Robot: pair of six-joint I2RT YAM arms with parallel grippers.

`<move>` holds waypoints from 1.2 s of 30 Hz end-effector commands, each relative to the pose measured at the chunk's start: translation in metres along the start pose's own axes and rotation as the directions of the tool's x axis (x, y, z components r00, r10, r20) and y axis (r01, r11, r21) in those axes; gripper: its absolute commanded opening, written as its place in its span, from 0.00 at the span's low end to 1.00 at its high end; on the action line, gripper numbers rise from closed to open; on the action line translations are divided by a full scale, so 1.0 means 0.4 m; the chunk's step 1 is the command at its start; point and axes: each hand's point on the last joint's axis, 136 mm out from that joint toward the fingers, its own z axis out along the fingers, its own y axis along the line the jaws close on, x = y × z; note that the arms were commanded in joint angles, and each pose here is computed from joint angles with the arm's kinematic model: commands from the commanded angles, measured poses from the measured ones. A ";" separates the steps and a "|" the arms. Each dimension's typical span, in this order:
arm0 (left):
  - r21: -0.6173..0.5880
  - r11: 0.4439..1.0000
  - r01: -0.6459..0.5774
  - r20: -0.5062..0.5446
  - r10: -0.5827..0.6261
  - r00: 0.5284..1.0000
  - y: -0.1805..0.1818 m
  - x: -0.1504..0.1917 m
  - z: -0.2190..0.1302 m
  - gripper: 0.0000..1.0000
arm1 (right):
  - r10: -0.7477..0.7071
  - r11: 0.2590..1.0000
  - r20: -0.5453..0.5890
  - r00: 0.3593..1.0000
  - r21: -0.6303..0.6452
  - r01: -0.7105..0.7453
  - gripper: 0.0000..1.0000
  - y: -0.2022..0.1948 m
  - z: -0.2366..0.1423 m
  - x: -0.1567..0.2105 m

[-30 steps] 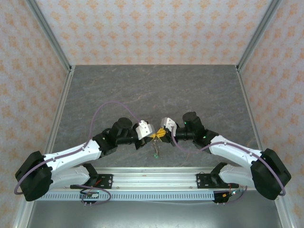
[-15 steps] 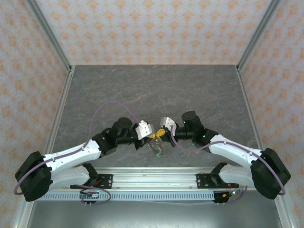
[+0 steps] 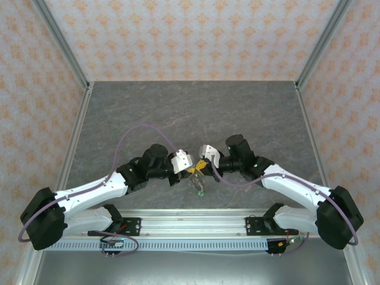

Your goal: Put the keys on the keyring

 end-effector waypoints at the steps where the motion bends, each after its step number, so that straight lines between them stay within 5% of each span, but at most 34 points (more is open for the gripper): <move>1: 0.003 1.000 -0.026 -0.020 0.026 0.999 0.000 -0.005 0.002 0.14 | -0.076 0.997 0.069 0.995 0.017 0.075 0.00 -0.003 -0.025 -0.074; 4: -0.003 1.000 -0.026 -0.028 0.026 0.999 0.003 0.000 0.004 0.12 | -0.079 0.997 0.070 0.994 0.017 0.078 0.00 0.000 -0.028 -0.075; 7: -0.012 1.000 -0.025 -0.035 0.024 0.999 0.009 0.001 0.007 0.00 | -0.078 0.997 0.071 0.994 0.006 0.078 0.00 0.006 -0.029 -0.072; 13: -0.044 0.999 -0.024 -0.011 0.024 1.000 0.020 -0.004 0.004 0.00 | -0.064 0.998 0.061 0.996 0.019 0.063 0.00 0.008 -0.031 -0.050; 21: -0.028 0.998 -0.049 0.046 0.050 0.998 0.005 -0.022 -0.012 0.00 | -0.030 0.996 0.018 0.999 0.086 0.029 0.15 -0.010 -0.028 0.012; 36: 0.017 0.999 -0.039 0.051 0.039 0.998 -0.011 -0.027 -0.003 0.00 | -0.026 0.999 0.116 0.993 0.032 0.023 0.21 0.010 -0.031 -0.048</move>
